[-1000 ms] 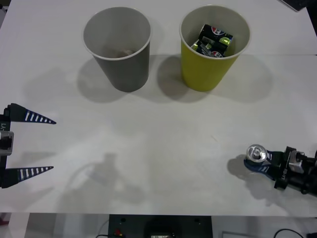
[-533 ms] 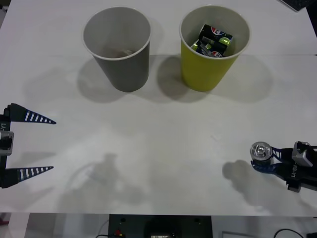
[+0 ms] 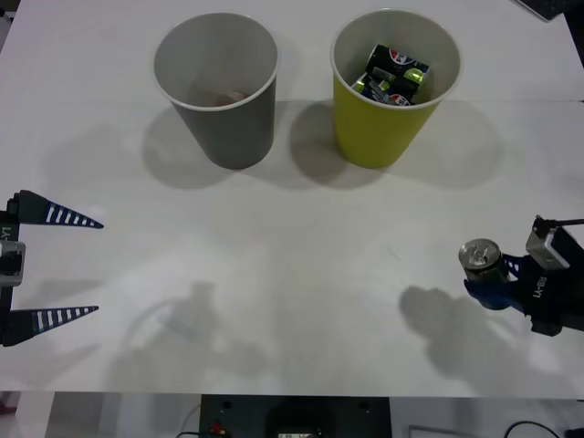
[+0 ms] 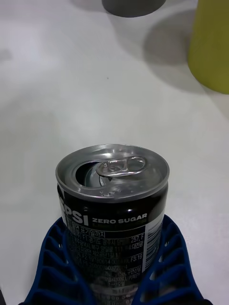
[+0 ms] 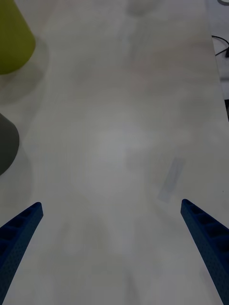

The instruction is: Put the can into the green bin and the plastic bottle into the gray bin

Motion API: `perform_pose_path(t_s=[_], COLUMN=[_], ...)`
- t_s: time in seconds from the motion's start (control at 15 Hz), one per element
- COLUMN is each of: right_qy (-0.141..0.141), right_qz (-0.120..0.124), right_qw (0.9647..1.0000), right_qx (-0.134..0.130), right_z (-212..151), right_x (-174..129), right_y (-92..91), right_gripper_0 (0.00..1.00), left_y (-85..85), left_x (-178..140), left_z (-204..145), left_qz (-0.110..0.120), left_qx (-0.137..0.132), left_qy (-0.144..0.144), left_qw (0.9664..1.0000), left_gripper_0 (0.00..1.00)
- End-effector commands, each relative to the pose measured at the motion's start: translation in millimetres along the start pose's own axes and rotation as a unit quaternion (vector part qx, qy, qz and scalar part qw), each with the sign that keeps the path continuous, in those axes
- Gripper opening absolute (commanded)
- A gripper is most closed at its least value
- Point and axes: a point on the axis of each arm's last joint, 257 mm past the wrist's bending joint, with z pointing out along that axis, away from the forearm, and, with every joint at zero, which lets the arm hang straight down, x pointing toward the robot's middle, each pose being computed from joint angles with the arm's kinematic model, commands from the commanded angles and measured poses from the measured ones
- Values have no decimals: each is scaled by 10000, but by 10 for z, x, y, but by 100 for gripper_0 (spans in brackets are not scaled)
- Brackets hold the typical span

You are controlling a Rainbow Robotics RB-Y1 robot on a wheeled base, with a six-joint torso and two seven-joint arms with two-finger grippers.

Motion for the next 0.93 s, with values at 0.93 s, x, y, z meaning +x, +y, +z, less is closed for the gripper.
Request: perform_pose_path(t_s=[0.93], right_qy=[1029], right_qz=[451], right_qw=[9931], right_qx=[334], right_z=[-379], right_x=[-939], right_y=[-262], right_gripper_0=[0], left_y=[0], left_x=[0], left_z=[0], left_qz=[0], left_qx=[0], left_qy=[0], left_qw=[10000], left_gripper_0=[100])
